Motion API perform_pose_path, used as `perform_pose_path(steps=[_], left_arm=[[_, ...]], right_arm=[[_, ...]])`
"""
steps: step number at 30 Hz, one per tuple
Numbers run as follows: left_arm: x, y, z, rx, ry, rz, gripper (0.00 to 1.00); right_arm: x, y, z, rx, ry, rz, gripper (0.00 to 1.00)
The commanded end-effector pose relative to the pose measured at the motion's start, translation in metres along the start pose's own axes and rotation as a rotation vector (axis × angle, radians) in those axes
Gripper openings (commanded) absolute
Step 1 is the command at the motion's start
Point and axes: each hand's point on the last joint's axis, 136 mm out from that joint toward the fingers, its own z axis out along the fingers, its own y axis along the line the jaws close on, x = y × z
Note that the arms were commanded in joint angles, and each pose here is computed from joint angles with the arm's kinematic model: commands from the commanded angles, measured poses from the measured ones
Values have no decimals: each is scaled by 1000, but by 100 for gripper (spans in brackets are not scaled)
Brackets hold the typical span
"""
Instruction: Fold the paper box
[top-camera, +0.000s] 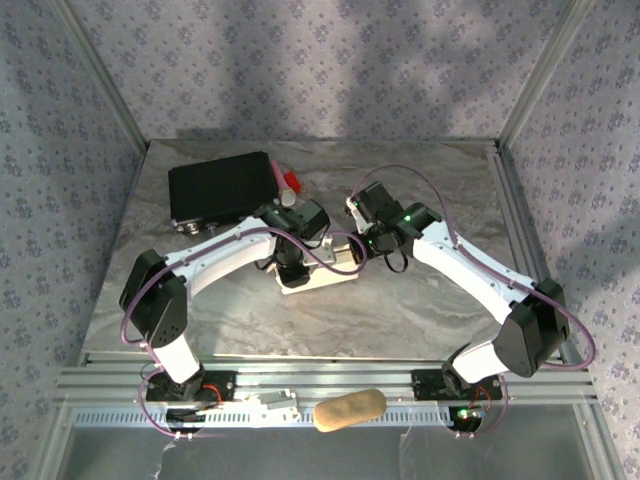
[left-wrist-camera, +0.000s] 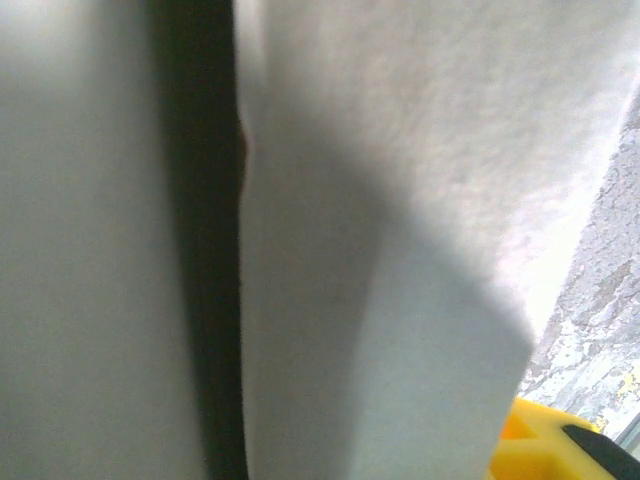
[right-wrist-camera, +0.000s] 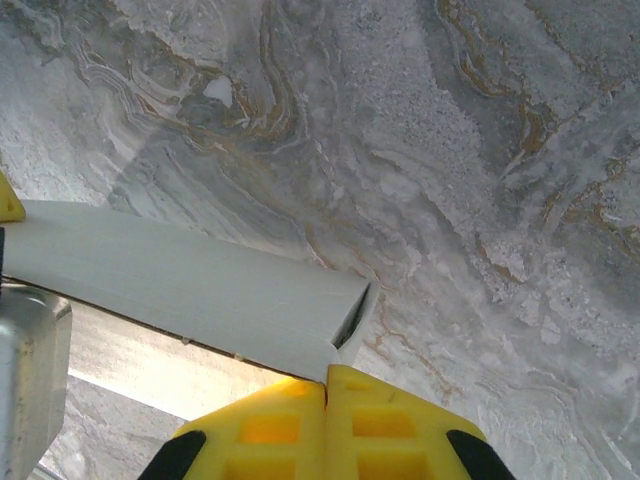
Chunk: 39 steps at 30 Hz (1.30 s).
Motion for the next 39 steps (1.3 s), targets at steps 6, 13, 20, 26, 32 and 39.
perform_pose_path(steps=[6, 13, 20, 26, 32, 39], left_arm=[[-18, 8, -13, -44, -58, -26, 42], [-20, 3, -19, -20, -94, -38, 50], [-20, 1, -21, -17, -92, -46, 52], [-23, 2, -31, -27, -124, -55, 52], [-28, -1, -39, -15, -161, -72, 54], [-24, -8, -28, 15, -127, -71, 55]], right_arm=[[9, 8, -10, -63, 37, 28, 0], [7, 9, -11, -74, 44, 29, 0], [11, 4, -11, -66, 56, 35, 0], [10, 4, -12, -73, 57, 34, 0], [9, 4, -10, -85, 65, 46, 0], [8, 3, -8, -83, 69, 50, 0]])
